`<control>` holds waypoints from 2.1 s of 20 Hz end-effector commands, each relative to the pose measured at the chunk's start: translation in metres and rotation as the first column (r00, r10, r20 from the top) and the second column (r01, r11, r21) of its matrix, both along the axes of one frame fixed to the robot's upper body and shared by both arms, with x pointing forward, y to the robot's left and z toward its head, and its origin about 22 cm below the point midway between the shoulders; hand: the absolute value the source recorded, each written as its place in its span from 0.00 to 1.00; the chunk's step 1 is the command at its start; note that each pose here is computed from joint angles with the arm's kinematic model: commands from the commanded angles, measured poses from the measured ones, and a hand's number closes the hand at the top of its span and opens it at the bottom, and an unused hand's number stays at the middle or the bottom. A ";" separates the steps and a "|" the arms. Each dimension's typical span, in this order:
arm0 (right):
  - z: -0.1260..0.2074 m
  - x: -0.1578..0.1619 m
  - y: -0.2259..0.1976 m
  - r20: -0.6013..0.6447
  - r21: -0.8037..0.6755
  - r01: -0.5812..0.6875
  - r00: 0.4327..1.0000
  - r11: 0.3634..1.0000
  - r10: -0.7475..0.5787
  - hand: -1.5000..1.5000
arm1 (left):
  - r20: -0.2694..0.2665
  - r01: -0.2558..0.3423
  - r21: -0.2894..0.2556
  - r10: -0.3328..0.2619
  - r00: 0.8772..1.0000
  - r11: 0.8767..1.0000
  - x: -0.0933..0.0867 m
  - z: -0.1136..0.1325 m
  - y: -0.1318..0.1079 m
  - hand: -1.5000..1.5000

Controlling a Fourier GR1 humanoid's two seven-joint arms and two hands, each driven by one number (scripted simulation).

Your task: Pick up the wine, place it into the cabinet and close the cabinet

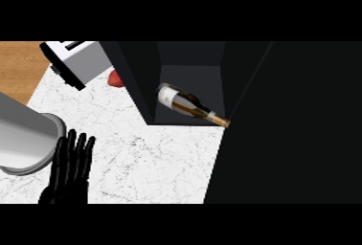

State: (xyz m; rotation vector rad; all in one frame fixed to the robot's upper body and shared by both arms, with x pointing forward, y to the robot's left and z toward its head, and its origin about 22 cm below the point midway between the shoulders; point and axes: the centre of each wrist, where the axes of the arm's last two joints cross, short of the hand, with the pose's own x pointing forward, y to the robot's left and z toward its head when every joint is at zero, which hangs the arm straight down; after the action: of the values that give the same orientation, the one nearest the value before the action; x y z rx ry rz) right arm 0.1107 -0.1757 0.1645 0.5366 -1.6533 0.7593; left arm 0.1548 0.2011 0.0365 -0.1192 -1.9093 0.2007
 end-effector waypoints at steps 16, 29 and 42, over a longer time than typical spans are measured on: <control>0.022 0.006 0.111 -0.020 0.127 -0.139 0.990 0.982 0.142 1.00 | 0.020 0.010 -0.007 -0.009 1.000 1.000 -0.032 0.021 0.094 0.00; 0.075 0.099 0.187 -0.019 0.069 -0.043 0.999 0.997 0.045 1.00 | 0.061 0.042 -0.024 -0.040 0.997 0.999 -0.028 0.044 0.129 0.00; 0.089 0.184 0.222 -0.285 -0.046 -0.364 0.897 0.930 0.337 1.00 | 0.088 0.065 -0.007 -0.064 0.994 0.998 -0.014 0.066 0.161 0.00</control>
State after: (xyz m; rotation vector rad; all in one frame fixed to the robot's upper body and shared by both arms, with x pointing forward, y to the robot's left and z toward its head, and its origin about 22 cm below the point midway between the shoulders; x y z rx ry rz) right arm 0.2800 0.0424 0.2583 0.7346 -1.4529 0.8660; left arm 0.1378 0.3597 0.0953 -0.1972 -1.9754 0.1704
